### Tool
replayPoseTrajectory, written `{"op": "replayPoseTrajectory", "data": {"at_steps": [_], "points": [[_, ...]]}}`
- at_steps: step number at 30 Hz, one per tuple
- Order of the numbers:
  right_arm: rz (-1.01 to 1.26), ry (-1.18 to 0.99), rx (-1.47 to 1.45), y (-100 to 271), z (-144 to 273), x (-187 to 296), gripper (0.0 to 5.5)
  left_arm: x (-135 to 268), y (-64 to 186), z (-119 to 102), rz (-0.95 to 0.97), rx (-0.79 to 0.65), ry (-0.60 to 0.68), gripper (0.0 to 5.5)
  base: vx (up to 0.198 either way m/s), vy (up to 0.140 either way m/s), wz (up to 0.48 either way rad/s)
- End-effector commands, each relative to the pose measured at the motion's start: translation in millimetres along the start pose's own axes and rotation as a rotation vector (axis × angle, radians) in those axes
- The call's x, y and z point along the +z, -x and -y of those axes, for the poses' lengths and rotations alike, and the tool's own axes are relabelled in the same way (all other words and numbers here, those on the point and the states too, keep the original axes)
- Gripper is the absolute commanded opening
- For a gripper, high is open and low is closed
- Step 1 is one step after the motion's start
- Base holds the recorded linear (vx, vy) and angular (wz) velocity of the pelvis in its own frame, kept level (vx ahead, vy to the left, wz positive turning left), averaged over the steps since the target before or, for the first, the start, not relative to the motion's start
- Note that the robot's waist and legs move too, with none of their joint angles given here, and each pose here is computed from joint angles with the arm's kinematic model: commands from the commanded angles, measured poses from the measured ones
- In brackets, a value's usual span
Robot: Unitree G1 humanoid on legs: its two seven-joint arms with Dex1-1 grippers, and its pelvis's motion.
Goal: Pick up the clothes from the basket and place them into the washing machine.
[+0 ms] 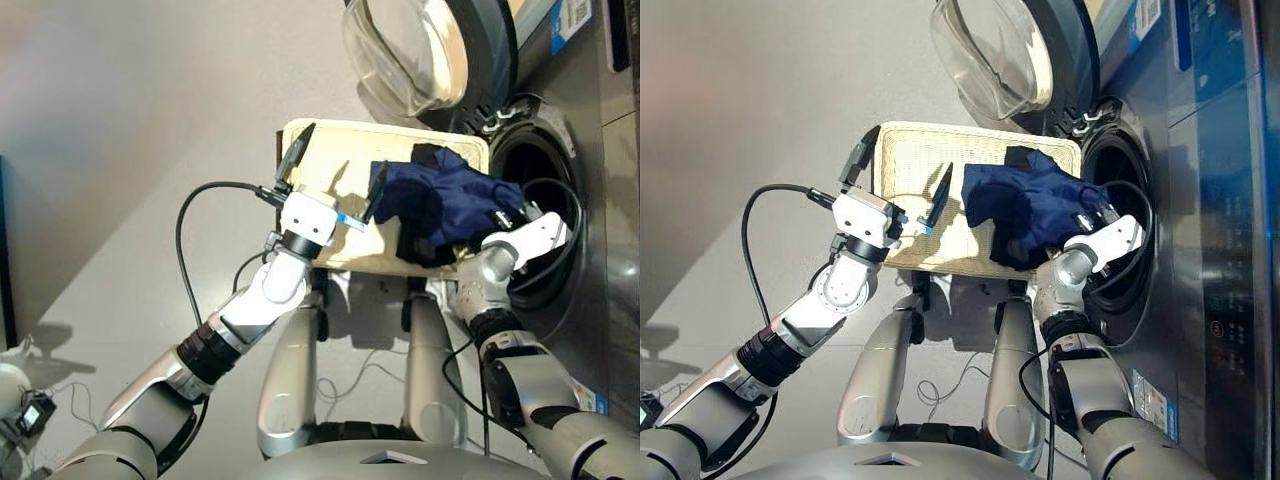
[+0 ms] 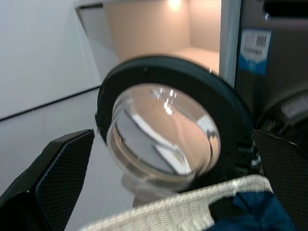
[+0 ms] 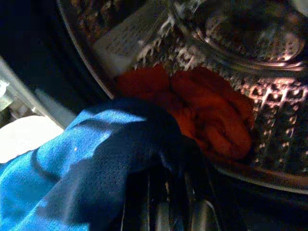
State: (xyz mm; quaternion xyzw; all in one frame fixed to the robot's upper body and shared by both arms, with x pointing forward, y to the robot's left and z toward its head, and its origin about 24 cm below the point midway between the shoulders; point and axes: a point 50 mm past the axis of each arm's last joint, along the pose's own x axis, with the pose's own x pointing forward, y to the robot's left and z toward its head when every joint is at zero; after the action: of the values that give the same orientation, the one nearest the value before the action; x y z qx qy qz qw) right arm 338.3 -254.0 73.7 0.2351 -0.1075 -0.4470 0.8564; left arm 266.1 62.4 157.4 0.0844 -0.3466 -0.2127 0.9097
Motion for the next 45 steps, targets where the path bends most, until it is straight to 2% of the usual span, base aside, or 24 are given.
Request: {"op": "replayPoseTrajectory", "data": {"at_steps": [1, 10, 14, 23, 26, 29, 32, 39, 45], "points": [[0.122, -0.135, -0.218, -36, 35, 42, 0.0, 29, -10, -7, 0.159, 0.038, 0.056, 5.5, -0.051, -0.01, 0.077], [0.289, -0.33, -0.389, -69, 44, 110, 0.0, 35, -11, -10, 0.177, 0.031, 0.063, 5.5, -0.056, 0.004, 0.03], [0.324, -0.336, -0.424, -79, 47, 132, 0.0, 39, -12, -12, 0.196, 0.031, 0.065, 5.5, 0.0, 0.0, 0.0], [0.409, -0.382, -0.393, -86, 44, 167, 0.0, 47, -14, -18, 0.231, 0.063, 0.057, 5.5, 0.0, 0.0, 0.0], [0.506, -0.454, -0.402, -87, 47, 197, 0.0, 48, -13, -24, 0.235, 0.085, 0.054, 5.5, 0.0, 0.0, 0.0], [0.564, -0.501, -0.436, -88, 53, 217, 0.0, 51, -13, -27, 0.245, 0.09, 0.05, 5.5, 0.0, 0.0, 0.0], [0.603, -0.514, -0.542, -93, 75, 239, 0.0, 54, -9, -32, 0.251, 0.096, 0.05, 5.5, 0.018, 0.002, -0.005], [0.562, -0.572, -0.605, -98, 91, 239, 0.0, 57, -7, -38, 0.252, 0.11, 0.048, 5.5, 0.008, 0.0, -0.012], [0.536, -0.648, -0.566, -95, 77, 226, 0.0, 58, -9, -40, 0.256, 0.125, 0.058, 5.5, 0.0, 0.0, 0.0]]}}
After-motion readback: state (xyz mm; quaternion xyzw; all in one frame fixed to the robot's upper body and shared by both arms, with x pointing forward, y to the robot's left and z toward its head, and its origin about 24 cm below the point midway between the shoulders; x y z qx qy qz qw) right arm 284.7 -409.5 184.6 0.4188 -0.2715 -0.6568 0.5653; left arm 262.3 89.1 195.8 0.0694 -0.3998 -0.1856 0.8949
